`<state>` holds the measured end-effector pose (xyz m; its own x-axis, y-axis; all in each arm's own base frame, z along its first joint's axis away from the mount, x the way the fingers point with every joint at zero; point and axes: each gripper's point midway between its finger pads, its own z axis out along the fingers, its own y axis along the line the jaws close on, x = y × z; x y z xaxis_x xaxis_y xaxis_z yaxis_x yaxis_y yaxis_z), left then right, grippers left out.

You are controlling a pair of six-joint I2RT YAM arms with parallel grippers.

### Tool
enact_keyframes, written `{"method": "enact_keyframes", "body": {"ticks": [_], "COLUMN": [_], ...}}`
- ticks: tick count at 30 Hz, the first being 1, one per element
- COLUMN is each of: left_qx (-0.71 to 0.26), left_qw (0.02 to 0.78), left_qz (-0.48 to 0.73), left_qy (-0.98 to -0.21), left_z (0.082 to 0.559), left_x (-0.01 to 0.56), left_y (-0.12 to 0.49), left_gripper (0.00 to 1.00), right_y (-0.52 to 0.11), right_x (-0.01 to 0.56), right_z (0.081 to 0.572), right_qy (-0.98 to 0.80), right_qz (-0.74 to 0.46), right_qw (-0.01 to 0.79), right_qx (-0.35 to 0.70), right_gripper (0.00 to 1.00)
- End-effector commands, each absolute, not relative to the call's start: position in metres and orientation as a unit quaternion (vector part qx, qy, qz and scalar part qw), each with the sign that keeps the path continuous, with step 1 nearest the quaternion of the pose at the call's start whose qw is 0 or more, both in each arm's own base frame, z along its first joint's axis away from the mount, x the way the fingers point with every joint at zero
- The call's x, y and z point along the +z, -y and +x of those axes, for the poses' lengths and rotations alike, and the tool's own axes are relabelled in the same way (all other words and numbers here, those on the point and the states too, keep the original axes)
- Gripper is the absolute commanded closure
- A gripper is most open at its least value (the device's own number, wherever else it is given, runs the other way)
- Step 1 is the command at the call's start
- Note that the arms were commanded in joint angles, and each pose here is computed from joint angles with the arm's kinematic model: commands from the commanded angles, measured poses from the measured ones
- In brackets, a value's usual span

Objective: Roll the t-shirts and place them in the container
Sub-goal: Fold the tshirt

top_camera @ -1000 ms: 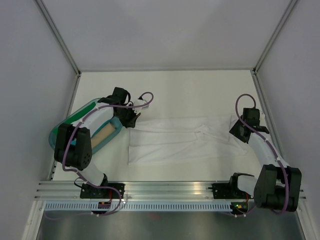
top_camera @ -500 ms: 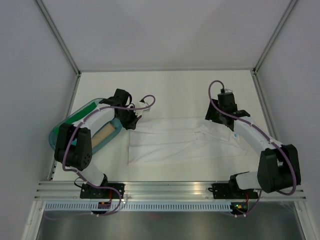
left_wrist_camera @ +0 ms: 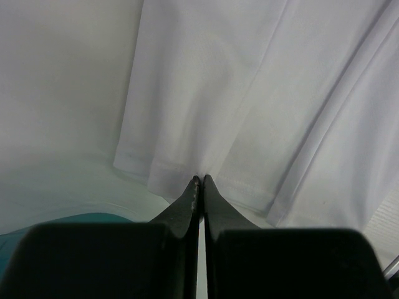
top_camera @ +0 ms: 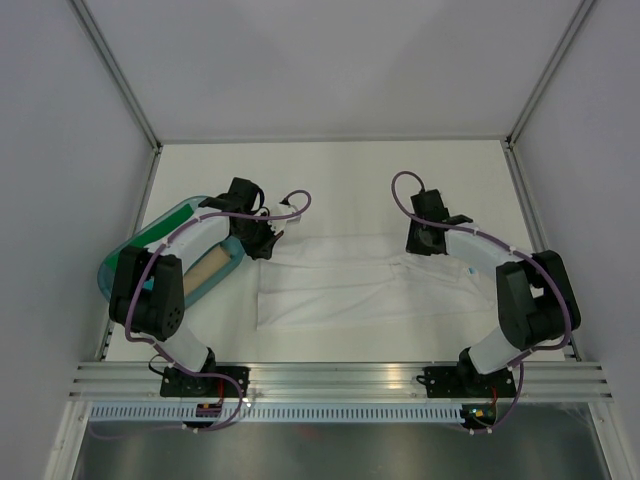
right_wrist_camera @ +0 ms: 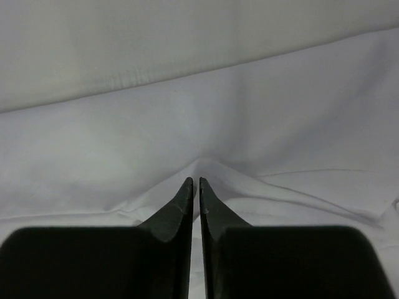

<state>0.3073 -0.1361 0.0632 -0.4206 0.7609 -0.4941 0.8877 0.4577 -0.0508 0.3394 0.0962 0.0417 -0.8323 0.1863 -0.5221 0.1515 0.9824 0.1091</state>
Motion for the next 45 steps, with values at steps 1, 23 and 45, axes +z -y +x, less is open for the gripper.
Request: {"method": "enact_keyframes", "body": {"ticks": [1, 23, 45], "left_qx": [-0.160, -0.159, -0.153], "left_qw": [0.207, 0.213, 0.194], "left_qz": [0.515, 0.519, 0.537], "left_qy": [-0.816, -0.813, -0.807], "left_z": [0.307, 0.305, 0.294], "left_x": [0.061, 0.066, 0.054], "left_y": [0.140, 0.140, 0.132], "left_gripper": [0.97, 0.98, 0.98], "right_y": [-0.096, -0.118, -0.115], "right_x": [0.051, 0.044, 0.044], "right_z": [0.339, 0.327, 0.276], "right_qy": [-0.948, -0.957, -0.957], "right_qz": [0.104, 0.073, 0.128], "right_qw": [0.298, 0.272, 0.251], "right_qx": [0.036, 0.070, 0.069], "right_gripper": [0.93, 0.59, 1.00]}}
